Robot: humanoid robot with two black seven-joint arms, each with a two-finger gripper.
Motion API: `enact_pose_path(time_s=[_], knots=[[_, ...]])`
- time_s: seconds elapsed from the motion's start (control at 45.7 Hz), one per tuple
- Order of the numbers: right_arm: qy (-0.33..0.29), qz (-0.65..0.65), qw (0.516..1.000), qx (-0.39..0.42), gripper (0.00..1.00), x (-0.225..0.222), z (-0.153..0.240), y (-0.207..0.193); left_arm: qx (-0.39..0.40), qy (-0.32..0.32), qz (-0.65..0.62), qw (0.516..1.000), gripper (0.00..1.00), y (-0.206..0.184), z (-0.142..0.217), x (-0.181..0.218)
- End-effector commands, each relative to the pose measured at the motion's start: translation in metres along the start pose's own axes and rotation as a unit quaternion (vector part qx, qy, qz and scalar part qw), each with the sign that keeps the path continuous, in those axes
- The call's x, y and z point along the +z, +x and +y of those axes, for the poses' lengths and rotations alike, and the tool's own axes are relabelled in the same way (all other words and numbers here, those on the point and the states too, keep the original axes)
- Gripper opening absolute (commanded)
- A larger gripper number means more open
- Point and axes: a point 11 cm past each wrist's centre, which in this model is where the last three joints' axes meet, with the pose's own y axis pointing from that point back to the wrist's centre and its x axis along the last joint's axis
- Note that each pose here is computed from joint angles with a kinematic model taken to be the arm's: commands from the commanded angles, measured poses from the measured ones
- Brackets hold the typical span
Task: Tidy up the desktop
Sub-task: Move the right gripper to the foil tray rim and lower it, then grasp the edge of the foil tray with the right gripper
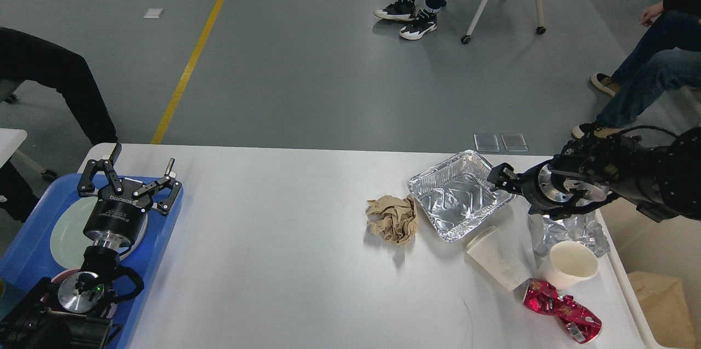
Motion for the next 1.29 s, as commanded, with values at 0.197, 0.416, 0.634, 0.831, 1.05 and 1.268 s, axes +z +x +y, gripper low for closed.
enact_pose_path(time_s=[0.197, 0.416, 0.634, 0.831, 1.05, 1.268], knots=[[0.035, -0.03, 0.999, 0.009, 0.91, -0.013, -0.024, -0.012, -0.001, 0.0, 0.0, 1.0, 0.96, -0.001, -0.001, 0.0], [0.035, -0.019, 0.999, 0.023, 0.9, -0.02, -0.046, -0.028, 0.0, 0.0, 0.0, 1.0, 0.96, 0.0, 0.0, 0.0], [0.018, -0.028, 0.999, 0.038, 0.88, -0.009, -0.058, -0.035, 0.0, 0.0, 0.0, 1.0, 0.96, 0.0, 0.0, 0.0], [0.015, -0.036, 0.997, 0.066, 0.87, -0.005, -0.062, -0.036, 0.0, 0.0, 0.0, 1.0, 0.96, 0.0, 0.0, 0.0], [0.018, -0.034, 0.997, 0.069, 0.74, -0.008, -0.063, -0.038, 0.0, 0.0, 0.0, 1.0, 0.96, 0.0, 0.0, 0.0], [0.019, -0.034, 0.996, 0.074, 0.57, -0.011, -0.065, -0.043, 0.0, 0.0, 0.0, 1.0, 0.96, 0.0, 0.0, 0.0]])
